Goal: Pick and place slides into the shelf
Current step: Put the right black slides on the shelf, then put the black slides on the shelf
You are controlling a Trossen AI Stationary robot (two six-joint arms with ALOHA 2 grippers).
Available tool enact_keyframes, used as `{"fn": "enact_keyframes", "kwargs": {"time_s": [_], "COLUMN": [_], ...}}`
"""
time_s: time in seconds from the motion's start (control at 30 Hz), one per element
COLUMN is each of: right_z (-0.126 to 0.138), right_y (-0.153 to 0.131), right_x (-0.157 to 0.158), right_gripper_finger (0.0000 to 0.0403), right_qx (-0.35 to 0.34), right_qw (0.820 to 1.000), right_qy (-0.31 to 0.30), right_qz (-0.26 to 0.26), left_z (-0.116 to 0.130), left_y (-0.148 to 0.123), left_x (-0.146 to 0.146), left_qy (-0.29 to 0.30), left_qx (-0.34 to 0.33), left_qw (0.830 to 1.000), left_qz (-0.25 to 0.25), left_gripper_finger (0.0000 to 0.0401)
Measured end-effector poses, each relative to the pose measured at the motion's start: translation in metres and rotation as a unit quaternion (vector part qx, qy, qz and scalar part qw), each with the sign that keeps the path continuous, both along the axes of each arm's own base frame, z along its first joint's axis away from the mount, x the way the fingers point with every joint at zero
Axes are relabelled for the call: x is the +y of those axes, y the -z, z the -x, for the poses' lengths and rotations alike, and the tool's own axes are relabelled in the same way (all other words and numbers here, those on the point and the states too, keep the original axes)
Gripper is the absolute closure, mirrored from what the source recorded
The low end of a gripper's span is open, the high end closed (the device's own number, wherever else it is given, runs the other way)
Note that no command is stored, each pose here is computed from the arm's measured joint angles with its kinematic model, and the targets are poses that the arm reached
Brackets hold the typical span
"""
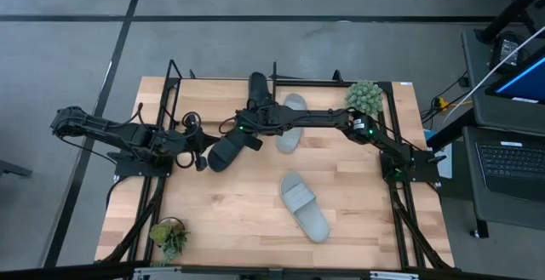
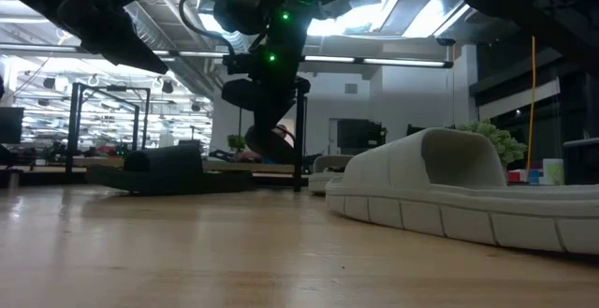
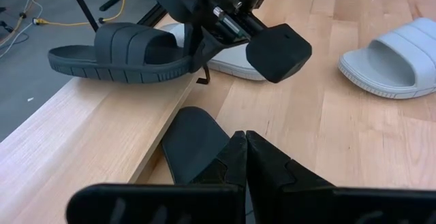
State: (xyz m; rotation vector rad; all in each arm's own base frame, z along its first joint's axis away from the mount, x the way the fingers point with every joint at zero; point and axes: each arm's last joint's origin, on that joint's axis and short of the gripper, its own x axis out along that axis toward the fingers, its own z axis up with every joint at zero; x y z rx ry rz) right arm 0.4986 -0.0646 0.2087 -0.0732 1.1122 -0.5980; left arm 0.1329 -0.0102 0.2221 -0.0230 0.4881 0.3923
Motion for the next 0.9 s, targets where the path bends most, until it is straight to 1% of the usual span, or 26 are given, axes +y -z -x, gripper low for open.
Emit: {"fn": "enact_keyframes", "kwargs": {"time_s": [0.2,0.33,0.43,0.6,0.9], "right_z": [0.0,0.0005,0.0005,0.0004,-0.0004], "right_y": [-0.0006,-0.0006,-0.0005,-0.0024,-0.0027], "right_x": [-0.0018,-0.0048,-0.005,-0.0039,-0.0038], "right_gripper_finger": [0.0301,0.0278,0.0272,0.027,0.027], "right_qx": [-0.006,-0.006,-0.006,-0.011,-0.015], "right_qw": [1.0,1.0,1.0,1.0,1.0], "right_qy": [0.008,0.011,0.01,0.001,-0.001], "right_qz": [-0.002,-0.002,-0.005,-0.026,-0.027], "left_z": [0.0,0.0002,0.0007,0.0008,0.0008], "left_y": [0.0001,0.0004,0.0013,0.0014,0.0013], "left_x": [0.0,0.0,0.0001,0.0001,0.0001], "left_qy": [0.0,0.0,0.0,-0.001,-0.001], "left_qx": [0.0,0.002,0.007,0.007,0.007], "left_qw": [1.0,1.0,1.0,1.0,1.0], "left_qz": [0.0,0.0,-0.001,0.0,0.0], "left_gripper_finger": [0.0401,0.0401,0.0401,0.0401,0.0401]}}
